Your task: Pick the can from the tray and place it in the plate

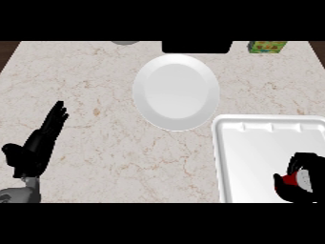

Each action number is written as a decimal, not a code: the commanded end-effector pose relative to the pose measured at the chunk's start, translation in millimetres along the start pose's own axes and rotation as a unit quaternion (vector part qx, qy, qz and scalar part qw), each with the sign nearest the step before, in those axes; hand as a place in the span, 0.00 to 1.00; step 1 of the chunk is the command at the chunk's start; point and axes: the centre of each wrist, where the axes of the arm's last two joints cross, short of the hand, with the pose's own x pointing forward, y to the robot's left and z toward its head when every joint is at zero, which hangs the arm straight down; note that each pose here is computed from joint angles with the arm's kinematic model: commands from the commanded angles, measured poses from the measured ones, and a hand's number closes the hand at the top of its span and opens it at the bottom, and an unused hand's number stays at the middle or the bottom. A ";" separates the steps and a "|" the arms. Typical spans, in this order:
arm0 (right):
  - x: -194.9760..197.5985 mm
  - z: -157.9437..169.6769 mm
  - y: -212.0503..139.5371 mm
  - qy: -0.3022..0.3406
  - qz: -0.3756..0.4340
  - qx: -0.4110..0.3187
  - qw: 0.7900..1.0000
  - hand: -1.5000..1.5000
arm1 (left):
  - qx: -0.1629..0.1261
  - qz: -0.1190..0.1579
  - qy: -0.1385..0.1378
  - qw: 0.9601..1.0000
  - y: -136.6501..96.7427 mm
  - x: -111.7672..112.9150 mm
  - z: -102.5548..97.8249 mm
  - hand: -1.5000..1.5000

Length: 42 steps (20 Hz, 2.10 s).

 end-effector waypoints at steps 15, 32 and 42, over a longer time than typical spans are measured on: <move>44.0 29.9 -48.5 -0.124 -0.034 -0.174 0.976 1.00 | -0.001 -0.010 -0.006 1.000 -9.9 -0.8 -2.9 0.50; 166.7 23.6 -87.9 -0.200 -0.080 -0.234 0.948 1.00 | 0.002 -0.001 0.002 1.000 -1.8 -5.7 7.1 0.50; 242.3 -37.2 -49.6 -0.233 -0.102 -0.166 0.953 1.00 | 0.000 0.003 -0.012 1.000 1.2 -9.6 4.9 0.50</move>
